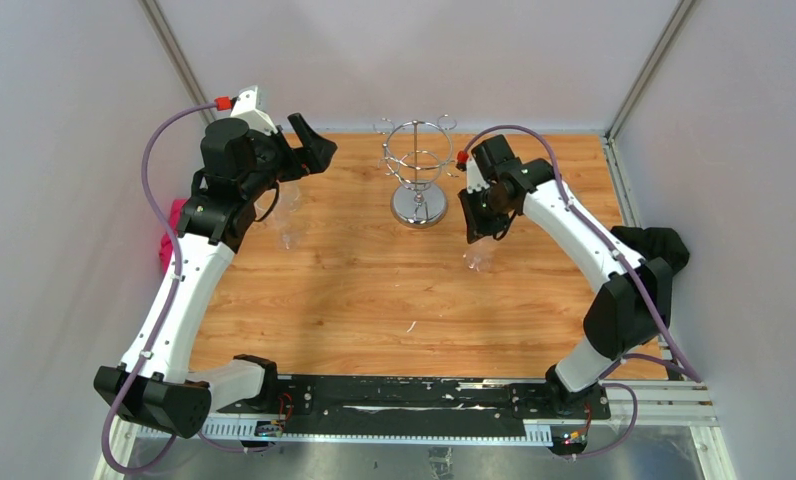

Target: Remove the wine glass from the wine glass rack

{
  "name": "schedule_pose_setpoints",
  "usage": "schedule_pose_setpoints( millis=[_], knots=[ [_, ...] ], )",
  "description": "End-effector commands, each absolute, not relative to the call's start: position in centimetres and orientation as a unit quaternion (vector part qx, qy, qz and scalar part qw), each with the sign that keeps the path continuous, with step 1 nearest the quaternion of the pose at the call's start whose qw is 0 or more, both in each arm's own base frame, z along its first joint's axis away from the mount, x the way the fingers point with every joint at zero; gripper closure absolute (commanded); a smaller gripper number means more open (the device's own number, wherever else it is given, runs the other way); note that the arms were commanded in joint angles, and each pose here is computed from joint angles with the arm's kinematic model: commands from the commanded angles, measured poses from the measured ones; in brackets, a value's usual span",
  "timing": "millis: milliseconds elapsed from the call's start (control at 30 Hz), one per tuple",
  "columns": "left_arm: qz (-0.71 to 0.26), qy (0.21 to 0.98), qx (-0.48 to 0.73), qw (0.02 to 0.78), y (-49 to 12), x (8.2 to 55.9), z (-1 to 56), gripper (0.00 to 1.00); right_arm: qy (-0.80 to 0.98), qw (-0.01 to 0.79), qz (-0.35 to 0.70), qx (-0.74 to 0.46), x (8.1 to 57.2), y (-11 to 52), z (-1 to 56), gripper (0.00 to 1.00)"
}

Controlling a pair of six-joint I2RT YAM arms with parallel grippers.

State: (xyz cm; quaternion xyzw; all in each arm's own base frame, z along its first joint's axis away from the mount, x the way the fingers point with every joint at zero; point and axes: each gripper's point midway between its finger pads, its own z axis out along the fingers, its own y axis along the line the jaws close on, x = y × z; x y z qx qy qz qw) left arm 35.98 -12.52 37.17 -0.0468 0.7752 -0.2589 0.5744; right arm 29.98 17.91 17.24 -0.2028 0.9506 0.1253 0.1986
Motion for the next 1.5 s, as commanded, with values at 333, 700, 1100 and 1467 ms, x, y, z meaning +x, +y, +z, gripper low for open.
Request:
schedule_pose_setpoints(
  millis=[333, 700, 1100, 1467],
  knots=[
    [-0.265, 0.772, -0.042, 0.577, -12.8, 35.8, 37.5, 0.03, 0.953, 0.194, 0.120, -0.199, 28.6, 17.8, 16.5, 1.00],
    [-0.265, 0.771, -0.042, 0.577, -12.8, 35.6, 37.6, 0.03, 0.952, 0.200, 0.122, -0.195, 28.3, 17.7, 16.3, 1.00],
    [-0.262, 0.772, -0.042, 0.578, -12.6, 35.5, 37.5, 0.03, 0.955, 0.190, 0.132, -0.188, 28.0, 17.9, 15.7, 1.00],
    [-0.263, 0.773, -0.042, 0.576, -12.7, 35.5, 37.3, 0.03, 0.958, 0.189, 0.113, -0.185, 28.1, 17.6, 16.3, 0.82]
  ],
)
